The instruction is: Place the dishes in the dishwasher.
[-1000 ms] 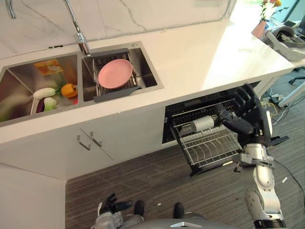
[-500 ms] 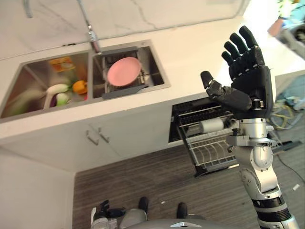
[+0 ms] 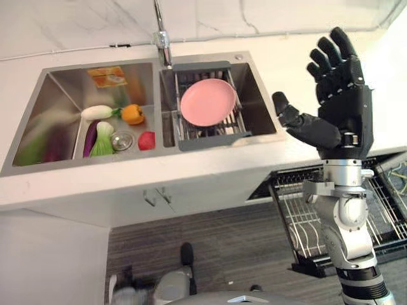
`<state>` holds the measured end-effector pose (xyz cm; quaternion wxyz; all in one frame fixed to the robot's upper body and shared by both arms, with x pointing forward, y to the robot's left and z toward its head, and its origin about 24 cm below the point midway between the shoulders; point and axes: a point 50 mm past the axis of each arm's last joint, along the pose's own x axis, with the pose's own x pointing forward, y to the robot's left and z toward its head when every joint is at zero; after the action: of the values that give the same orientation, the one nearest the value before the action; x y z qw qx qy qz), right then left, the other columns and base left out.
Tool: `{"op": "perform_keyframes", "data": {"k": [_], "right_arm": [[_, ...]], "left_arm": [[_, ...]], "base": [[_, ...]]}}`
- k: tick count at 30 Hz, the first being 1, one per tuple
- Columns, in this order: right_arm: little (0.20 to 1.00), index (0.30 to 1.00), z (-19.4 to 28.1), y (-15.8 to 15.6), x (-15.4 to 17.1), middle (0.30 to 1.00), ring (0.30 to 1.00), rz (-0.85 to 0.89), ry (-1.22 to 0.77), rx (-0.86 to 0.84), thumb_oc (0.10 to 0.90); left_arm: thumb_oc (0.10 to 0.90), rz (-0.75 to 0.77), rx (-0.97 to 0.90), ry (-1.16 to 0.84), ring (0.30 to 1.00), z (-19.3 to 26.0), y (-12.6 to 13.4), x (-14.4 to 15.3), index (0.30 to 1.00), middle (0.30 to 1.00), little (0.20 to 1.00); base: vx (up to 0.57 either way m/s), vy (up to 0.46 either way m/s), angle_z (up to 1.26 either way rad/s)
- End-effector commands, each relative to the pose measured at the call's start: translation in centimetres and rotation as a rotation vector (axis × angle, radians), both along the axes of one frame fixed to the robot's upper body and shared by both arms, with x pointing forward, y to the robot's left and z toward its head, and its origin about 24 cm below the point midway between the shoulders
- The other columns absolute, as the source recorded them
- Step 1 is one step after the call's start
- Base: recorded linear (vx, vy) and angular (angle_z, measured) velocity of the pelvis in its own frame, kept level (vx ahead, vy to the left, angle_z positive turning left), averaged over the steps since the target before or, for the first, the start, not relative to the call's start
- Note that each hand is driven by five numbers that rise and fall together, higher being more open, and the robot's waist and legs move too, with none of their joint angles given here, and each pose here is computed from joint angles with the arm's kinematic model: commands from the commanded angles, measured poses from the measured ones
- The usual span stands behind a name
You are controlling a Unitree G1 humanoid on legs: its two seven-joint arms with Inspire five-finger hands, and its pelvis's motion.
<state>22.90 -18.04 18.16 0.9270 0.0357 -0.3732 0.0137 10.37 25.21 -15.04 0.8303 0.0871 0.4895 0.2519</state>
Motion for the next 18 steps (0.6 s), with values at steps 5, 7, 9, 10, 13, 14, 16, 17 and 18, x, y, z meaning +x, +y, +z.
{"op": "perform_keyframes", "data": {"k": [5,7,9,10,13,14,16,17,18], "right_arm": [[0.900,0.900,3.7,-0.4,-1.4,0.900,0.900,-0.036,-0.227,-0.070,0.800],[0.900,0.900,3.8,-1.8,-1.8,0.900,0.900,-0.154,-0.249,-0.058,0.800],[0.900,0.900,2.6,-1.4,-2.0,0.900,0.900,-0.059,-0.176,-0.076,0.800],[0.900,0.900,2.6,-1.4,-2.1,0.900,0.900,-0.059,-0.175,-0.076,0.800],[0.900,0.900,2.4,-2.0,-1.9,0.900,0.900,-0.088,-0.152,-0.071,0.800],[0.900,0.900,2.4,-2.0,-2.0,0.900,0.900,-0.088,-0.151,-0.072,0.800],[0.900,0.900,2.2,-2.0,-1.9,0.900,0.900,-0.088,-0.141,-0.074,0.800],[0.900,0.900,1.7,-2.5,-2.1,0.900,0.900,-0.118,-0.120,-0.073,0.800],[0.900,0.900,1.7,-2.5,-2.1,0.900,0.900,-0.118,-0.120,-0.073,0.800]], "left_arm": [[0.800,-0.126,0.043,0.038,0.900,0.1,0.3,0.0,0.900,0.900,0.900],[0.800,-0.129,0.019,0.030,0.900,0.0,0.2,0.1,0.900,0.900,0.900],[0.800,-0.105,0.040,0.025,0.900,0.1,0.5,-0.1,0.900,0.900,0.900],[0.800,-0.106,0.040,0.025,0.900,0.1,0.5,-0.1,0.900,0.900,0.900],[0.800,-0.096,0.000,0.060,0.900,-0.5,-0.5,-1.3,0.900,0.900,0.900],[0.800,-0.097,-0.001,0.060,0.900,-0.5,-0.5,-1.3,0.900,0.900,0.900],[0.800,-0.141,-0.016,0.082,0.900,-0.8,-1.4,-1.9,0.900,0.900,0.900],[0.800,-0.148,-0.030,0.098,0.900,-1.1,-1.8,-2.4,0.900,0.900,0.900],[0.800,-0.148,-0.030,0.098,0.900,-1.1,-1.8,-2.4,0.900,0.900,0.900]], "base": [[0.10,0.076,0.24],[0.22,-0.081,0.61],[0.19,-0.145,0.54],[0.10,-0.106,0.29],[0.08,-0.076,0.44],[0.08,-0.059,0.06],[0.05,-0.038,-0.21],[0.02,-0.019,-0.28],[0.04,-0.035,-0.27]]}}
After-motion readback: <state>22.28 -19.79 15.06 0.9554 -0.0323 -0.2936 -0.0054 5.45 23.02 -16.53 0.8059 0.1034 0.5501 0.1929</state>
